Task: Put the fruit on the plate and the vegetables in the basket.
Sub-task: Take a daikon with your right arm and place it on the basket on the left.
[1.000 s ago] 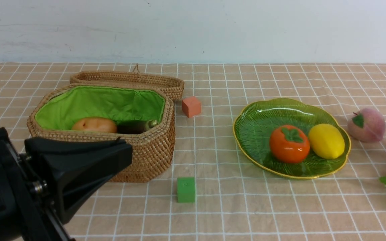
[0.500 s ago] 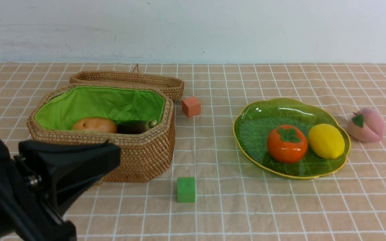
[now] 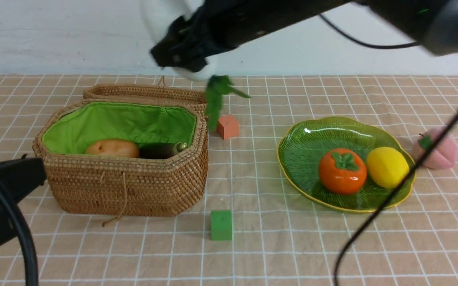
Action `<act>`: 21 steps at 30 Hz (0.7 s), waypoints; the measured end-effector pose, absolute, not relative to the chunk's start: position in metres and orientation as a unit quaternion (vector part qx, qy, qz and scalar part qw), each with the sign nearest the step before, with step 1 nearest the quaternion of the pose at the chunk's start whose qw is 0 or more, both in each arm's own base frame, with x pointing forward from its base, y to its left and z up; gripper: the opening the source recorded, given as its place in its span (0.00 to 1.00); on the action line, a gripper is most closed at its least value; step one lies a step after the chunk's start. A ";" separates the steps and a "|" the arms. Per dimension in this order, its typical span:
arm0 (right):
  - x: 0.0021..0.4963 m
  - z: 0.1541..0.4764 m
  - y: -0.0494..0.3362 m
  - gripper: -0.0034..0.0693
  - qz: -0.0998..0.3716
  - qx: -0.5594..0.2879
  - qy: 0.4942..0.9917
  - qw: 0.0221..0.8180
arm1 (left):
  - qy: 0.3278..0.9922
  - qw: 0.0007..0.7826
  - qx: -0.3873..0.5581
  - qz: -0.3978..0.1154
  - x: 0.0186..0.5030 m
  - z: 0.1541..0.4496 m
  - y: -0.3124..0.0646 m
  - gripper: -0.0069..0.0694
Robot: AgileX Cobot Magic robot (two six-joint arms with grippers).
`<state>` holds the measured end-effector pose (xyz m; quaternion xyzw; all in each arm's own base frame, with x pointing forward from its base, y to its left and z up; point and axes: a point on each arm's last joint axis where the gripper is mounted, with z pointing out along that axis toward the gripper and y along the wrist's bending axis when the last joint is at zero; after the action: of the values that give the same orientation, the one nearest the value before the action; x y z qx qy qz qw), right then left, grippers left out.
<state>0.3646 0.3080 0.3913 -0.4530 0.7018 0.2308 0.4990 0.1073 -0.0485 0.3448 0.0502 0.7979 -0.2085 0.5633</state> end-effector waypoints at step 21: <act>0.343 0.402 0.308 0.78 0.123 -0.503 0.737 0.434 | 0.769 0.608 0.075 -0.182 0.110 0.352 -0.048 0.07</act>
<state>0.3432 0.3079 0.4022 -0.5034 0.7368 0.1227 0.4343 0.1097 -0.0475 0.3523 0.0749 0.7694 -0.1822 0.6076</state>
